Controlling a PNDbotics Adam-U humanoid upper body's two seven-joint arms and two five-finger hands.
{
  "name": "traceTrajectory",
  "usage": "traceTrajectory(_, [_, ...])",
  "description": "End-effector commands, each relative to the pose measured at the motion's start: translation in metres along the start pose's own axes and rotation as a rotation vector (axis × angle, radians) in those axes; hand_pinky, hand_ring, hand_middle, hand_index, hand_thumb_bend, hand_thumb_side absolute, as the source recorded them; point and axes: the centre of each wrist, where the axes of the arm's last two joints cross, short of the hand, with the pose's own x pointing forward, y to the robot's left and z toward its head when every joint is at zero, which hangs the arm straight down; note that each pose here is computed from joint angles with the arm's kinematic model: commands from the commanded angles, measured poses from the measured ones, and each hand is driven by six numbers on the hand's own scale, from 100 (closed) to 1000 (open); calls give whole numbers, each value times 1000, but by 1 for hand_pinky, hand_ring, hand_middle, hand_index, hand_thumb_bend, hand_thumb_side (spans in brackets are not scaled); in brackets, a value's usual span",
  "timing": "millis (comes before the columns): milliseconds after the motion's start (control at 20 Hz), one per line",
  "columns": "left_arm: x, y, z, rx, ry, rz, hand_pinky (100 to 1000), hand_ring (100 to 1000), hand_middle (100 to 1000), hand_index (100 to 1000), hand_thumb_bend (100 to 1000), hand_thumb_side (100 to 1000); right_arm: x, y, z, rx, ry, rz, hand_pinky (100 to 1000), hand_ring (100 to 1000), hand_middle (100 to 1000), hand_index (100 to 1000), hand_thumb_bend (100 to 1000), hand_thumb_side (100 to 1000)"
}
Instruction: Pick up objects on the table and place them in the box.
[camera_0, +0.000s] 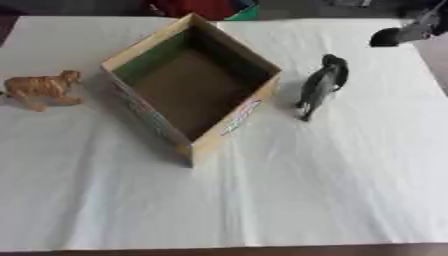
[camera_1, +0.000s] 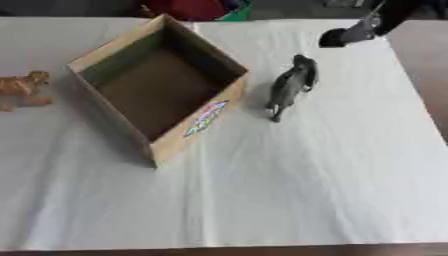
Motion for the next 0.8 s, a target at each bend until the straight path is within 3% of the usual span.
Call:
traceTrajectory(50, [5,0,-8,-5,-39,16,577,719,782,853,109,867,-5,6,-10,94,-11,9,878,1000,988,1000,496,683])
traceTrajectory(350, [5,-1,-8,-4,-35,23,577,720,783,853,107,869,1,21,-19,143,-39,-35,892,1000,973,1000,559,684])
traceTrajectory(800, [6,-3,-9,-4,-33,36,575,719,784,853,107,867,13,39,-32,178,-89,-134,896,1000,981,1000,574,651])
